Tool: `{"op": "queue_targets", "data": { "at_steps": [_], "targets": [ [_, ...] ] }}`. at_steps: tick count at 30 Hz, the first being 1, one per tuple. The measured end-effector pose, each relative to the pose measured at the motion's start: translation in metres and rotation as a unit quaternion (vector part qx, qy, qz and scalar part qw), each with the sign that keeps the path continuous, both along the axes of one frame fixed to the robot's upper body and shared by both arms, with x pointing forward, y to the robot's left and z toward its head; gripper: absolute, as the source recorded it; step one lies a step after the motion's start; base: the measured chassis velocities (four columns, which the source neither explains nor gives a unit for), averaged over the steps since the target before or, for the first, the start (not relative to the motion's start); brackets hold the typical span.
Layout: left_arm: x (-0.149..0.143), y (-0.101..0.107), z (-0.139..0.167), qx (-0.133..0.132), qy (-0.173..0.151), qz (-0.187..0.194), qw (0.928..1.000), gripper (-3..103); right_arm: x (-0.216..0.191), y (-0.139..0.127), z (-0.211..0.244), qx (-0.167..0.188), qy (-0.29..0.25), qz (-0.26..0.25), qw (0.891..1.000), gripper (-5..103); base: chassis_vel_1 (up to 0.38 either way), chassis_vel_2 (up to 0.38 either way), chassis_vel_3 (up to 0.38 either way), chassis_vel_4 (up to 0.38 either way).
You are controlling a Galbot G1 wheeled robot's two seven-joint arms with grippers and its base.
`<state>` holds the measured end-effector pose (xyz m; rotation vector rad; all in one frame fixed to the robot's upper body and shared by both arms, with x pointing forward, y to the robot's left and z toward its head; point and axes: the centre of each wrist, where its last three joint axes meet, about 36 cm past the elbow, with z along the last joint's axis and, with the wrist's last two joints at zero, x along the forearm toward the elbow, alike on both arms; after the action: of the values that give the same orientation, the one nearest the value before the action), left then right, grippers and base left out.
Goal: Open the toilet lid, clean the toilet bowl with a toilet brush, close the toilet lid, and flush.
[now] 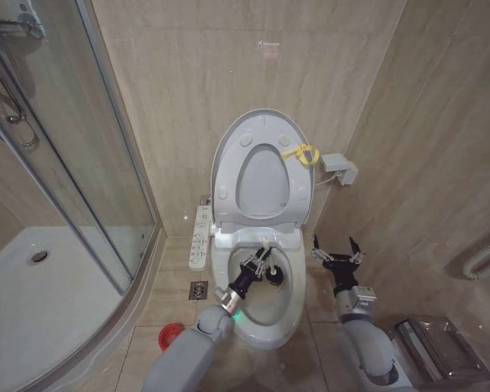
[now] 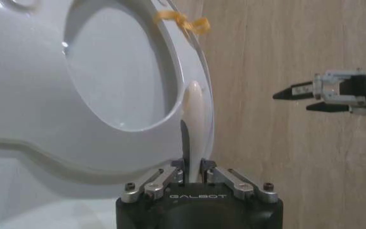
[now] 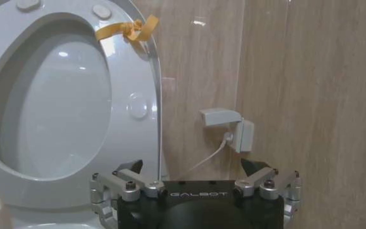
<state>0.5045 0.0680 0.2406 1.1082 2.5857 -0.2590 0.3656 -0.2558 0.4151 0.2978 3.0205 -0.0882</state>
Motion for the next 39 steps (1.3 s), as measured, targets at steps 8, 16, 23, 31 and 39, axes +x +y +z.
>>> {"op": "queue_targets", "data": {
  "at_steps": [8, 16, 23, 31, 39],
  "targets": [
    [0.001, -0.007, -0.013, 0.016, 0.009, -0.014, 0.9997, 16, 0.000, 0.000, 0.000, 0.000, 0.000, 0.000, 1.000, 100, 0.000, 0.000, 0.000, 0.000],
    [0.014, -0.015, -0.002, 0.009, -0.001, -0.012, 0.9999, 16, 0.000, 0.000, 0.000, 0.000, 0.000, 0.000, 1.000, 100, 0.000, 0.000, 0.000, 0.000],
    [0.008, -0.019, -0.015, 0.017, 0.008, -0.016, 0.9997, 16, 0.000, 0.000, 0.000, 0.000, 0.000, 0.000, 1.000, 100, 0.000, 0.000, 0.000, 0.000],
    [0.017, -0.023, -0.007, 0.019, -0.004, -0.018, 0.9996, 16, 0.000, 0.000, 0.000, 0.000, 0.000, 0.000, 1.000, 100, 0.000, 0.000, 0.000, 0.000],
    [0.021, -0.030, -0.013, 0.036, -0.006, -0.030, 0.9989, 16, 0.000, 0.000, 0.000, 0.000, 0.000, 0.000, 1.000, 100, 0.000, 0.000, 0.000, 0.000]
  ]
}}
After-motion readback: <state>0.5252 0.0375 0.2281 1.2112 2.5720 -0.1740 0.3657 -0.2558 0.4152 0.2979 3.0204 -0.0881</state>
